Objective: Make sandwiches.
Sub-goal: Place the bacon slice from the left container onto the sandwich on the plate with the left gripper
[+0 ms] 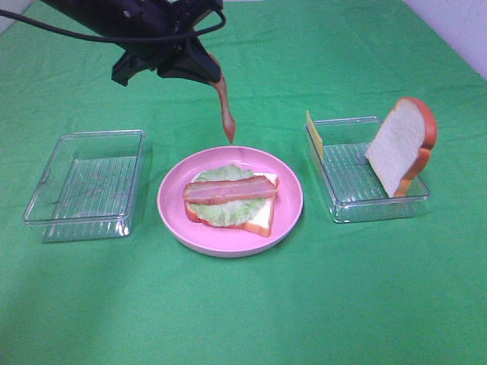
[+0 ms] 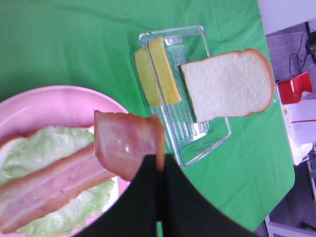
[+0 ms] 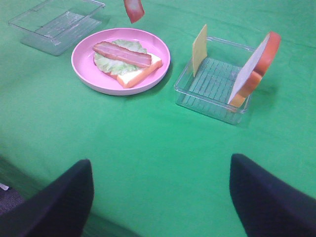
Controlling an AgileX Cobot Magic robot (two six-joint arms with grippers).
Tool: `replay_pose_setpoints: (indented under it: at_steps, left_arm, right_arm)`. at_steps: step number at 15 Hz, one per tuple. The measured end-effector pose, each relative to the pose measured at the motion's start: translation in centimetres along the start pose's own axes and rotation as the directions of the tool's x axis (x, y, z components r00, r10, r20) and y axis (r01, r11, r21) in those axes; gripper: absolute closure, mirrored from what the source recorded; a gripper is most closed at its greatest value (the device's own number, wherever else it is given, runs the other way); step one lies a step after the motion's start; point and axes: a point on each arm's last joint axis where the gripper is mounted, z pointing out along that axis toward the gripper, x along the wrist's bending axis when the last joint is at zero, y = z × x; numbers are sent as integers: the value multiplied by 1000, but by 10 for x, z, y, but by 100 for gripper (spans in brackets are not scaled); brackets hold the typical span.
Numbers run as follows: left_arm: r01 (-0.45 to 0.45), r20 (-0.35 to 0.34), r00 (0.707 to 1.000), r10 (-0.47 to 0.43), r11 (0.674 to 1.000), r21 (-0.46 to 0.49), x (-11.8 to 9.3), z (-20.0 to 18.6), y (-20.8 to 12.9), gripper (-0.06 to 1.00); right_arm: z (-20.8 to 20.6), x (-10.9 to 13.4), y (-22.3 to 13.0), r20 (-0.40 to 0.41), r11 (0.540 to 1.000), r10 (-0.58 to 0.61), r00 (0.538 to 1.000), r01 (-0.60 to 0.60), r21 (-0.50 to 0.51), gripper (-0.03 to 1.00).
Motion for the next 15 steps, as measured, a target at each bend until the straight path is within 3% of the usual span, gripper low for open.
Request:
replay_pose_setpoints:
  at_steps: [6,9,11,15]
  left_arm:
    - [-48,22,999,46,989,137,-18,58,-40,94]
    - [-98,4,995,99,982,163,-12,67,-45,94]
    - [-183,-79,977,200,965,189,-2,67,-45,94]
    - [-198,-221,944,246,956,218,12,64,-44,94]
  right_arm:
    - [0,0,0,0,1000,0,1000,0,0,24]
    - [0,0,0,0,1000,0,1000,0,0,24]
    - [0,0,0,0,1000,0,1000,0,0,24]
    - [0,0,0,0,1000,0,1000,0,0,24]
